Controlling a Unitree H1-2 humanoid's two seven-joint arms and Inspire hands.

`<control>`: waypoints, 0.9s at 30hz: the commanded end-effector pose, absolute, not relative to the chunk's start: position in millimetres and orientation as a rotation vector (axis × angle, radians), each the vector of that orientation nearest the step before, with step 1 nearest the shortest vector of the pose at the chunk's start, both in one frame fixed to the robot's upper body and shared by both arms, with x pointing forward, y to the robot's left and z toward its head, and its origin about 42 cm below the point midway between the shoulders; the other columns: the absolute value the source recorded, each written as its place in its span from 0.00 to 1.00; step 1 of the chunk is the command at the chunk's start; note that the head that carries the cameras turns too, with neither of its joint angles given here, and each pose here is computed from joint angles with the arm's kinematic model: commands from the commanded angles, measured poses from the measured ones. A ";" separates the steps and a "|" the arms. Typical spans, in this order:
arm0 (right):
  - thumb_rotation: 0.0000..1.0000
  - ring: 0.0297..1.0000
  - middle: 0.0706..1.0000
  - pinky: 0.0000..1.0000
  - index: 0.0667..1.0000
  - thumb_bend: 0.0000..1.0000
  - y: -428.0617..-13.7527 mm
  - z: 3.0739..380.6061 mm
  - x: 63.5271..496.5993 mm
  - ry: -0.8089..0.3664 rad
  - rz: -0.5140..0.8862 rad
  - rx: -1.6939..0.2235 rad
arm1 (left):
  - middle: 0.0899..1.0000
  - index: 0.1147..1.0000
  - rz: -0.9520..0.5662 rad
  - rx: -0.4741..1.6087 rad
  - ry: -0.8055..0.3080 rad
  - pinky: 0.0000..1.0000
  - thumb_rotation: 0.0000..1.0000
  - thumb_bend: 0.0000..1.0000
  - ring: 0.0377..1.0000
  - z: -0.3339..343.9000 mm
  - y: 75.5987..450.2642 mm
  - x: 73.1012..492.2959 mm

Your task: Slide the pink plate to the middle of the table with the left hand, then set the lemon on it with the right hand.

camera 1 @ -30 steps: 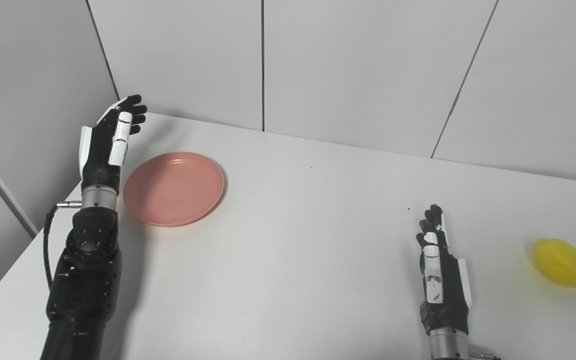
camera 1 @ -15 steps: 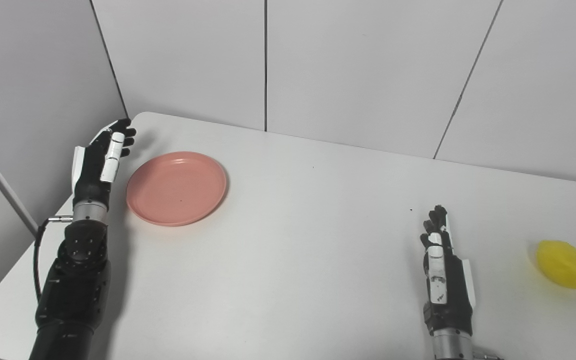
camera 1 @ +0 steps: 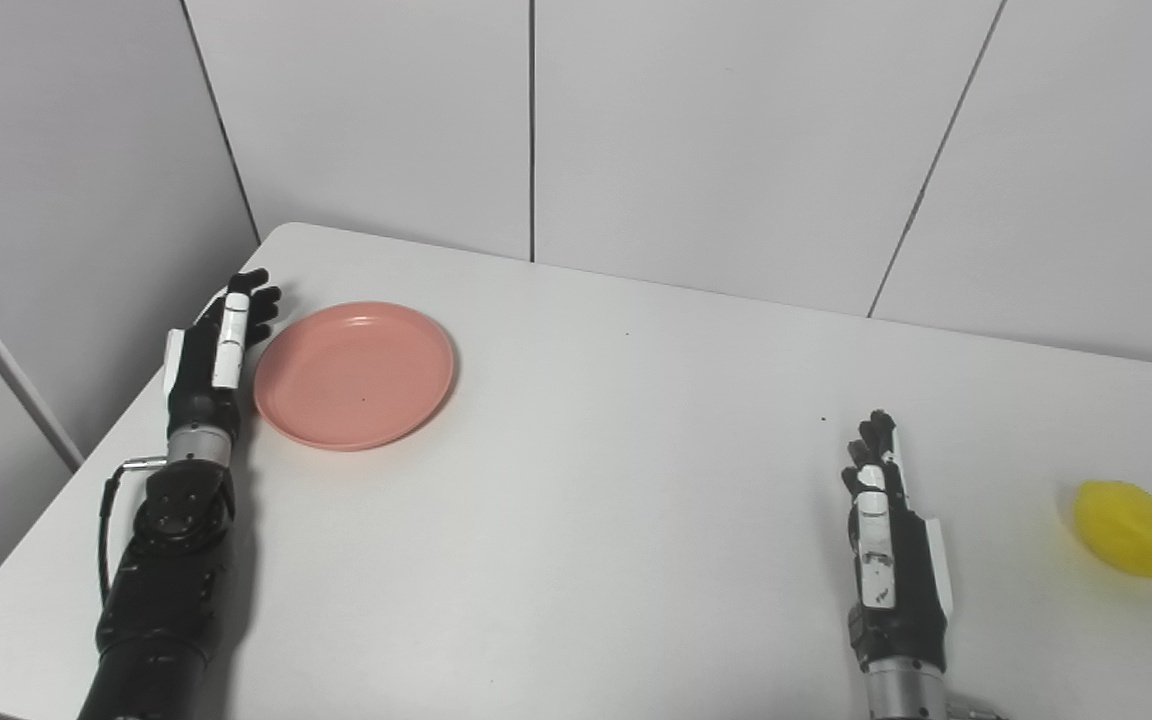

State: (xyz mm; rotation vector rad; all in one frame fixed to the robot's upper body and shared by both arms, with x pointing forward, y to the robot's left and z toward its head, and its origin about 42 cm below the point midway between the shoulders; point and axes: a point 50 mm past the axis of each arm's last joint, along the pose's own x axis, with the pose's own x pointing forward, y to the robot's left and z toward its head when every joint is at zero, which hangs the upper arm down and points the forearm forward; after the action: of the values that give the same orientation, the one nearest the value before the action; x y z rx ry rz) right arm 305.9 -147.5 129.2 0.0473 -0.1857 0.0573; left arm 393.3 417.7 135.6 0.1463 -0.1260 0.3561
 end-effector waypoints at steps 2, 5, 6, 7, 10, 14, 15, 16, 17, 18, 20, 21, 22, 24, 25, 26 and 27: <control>1.00 1.00 1.00 1.00 1.00 0.57 -146.8 139.1 306.3 -0.256 0.066 0.056 | 0.80 0.77 0.326 0.166 -0.194 0.86 1.00 0.63 0.82 151.3 416.2 401.7; 1.00 1.00 1.00 1.00 1.00 0.57 -146.7 139.5 305.8 -0.255 0.067 0.063 | 0.80 0.77 0.312 0.161 -0.188 0.89 1.00 0.64 0.84 148.2 414.5 402.5; 1.00 1.00 1.00 1.00 1.00 0.57 -146.9 139.4 305.8 -0.257 0.067 0.065 | 0.80 0.77 0.300 0.150 -0.192 0.89 1.00 0.64 0.84 148.1 412.1 402.6; 1.00 1.00 1.00 1.00 1.00 0.56 -147.1 139.4 305.8 -0.258 0.066 0.066 | 0.81 0.78 0.291 0.141 -0.196 0.89 1.00 0.63 0.84 148.2 410.4 402.6; 1.00 1.00 1.00 1.00 1.00 0.57 -146.7 139.6 305.9 -0.259 0.067 0.064 | 0.80 0.77 0.273 0.119 -0.200 0.87 1.00 0.62 0.83 148.2 404.3 404.3; 1.00 1.00 1.00 1.00 1.00 0.57 -146.5 139.8 306.1 -0.257 0.064 0.060 | 0.80 0.77 0.248 0.088 -0.206 0.88 1.00 0.63 0.82 152.8 394.2 405.0; 1.00 1.00 1.00 1.00 1.00 0.57 -146.4 140.0 306.1 -0.257 0.063 0.058 | 0.80 0.77 0.238 0.072 -0.203 0.88 1.00 0.63 0.82 153.3 391.6 405.7; 1.00 1.00 1.00 1.00 1.00 0.57 -146.4 140.1 306.0 -0.257 0.062 0.056 | 0.80 0.77 0.232 0.061 -0.200 0.88 1.00 0.63 0.82 153.5 390.1 406.1; 1.00 1.00 1.00 1.00 1.00 0.57 -146.3 140.2 305.8 -0.256 0.061 0.056 | 0.80 0.77 0.218 0.050 -0.198 0.88 1.00 0.63 0.82 154.4 387.8 406.3; 1.00 1.00 1.00 1.00 1.00 0.58 -146.2 140.2 305.6 -0.255 0.060 0.057 | 0.80 0.78 0.209 0.043 -0.197 0.88 1.00 0.62 0.83 155.1 386.2 406.3; 1.00 1.00 1.00 1.00 1.00 0.58 -146.0 140.3 305.2 -0.255 0.059 0.059 | 0.80 0.78 0.184 0.022 -0.194 0.88 1.00 0.61 0.83 156.5 383.4 406.3; 1.00 1.00 1.00 1.00 1.00 0.58 -146.1 140.2 305.2 -0.255 0.058 0.059 | 0.80 0.78 0.175 0.015 -0.192 0.88 1.00 0.61 0.83 157.3 382.1 406.3; 1.00 1.00 1.00 1.00 1.00 0.58 -146.2 140.1 305.3 -0.257 0.056 0.059 | 0.80 0.78 0.163 0.011 -0.188 0.87 1.00 0.61 0.83 157.9 380.8 406.4; 1.00 1.00 1.00 1.00 1.00 0.57 -146.4 139.7 305.4 -0.260 0.054 0.060 | 0.81 0.78 0.143 0.000 -0.183 0.86 1.00 0.62 0.83 159.8 377.5 405.8; 1.00 1.00 1.00 1.00 1.00 0.57 -146.5 139.7 305.4 -0.260 0.053 0.060 | 0.81 0.79 0.133 -0.008 -0.179 0.86 1.00 0.61 0.83 160.1 376.3 405.7; 1.00 1.00 1.00 1.00 1.00 0.57 -146.4 139.7 305.3 -0.259 0.053 0.061 | 0.81 0.79 0.126 -0.013 -0.178 0.86 1.00 0.61 0.84 161.0 374.7 405.3; 1.00 1.00 1.00 1.00 1.00 0.57 -146.4 139.6 305.2 -0.258 0.053 0.063 | 0.81 0.79 0.118 -0.014 -0.178 0.86 1.00 0.60 0.84 161.6 373.1 405.1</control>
State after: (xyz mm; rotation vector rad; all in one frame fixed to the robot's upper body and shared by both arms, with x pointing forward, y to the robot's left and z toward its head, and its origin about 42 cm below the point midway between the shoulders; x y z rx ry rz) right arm 304.8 -147.8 129.4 0.0525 -0.1863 0.0543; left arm 397.1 375.4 140.9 -0.0119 -0.1134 0.1470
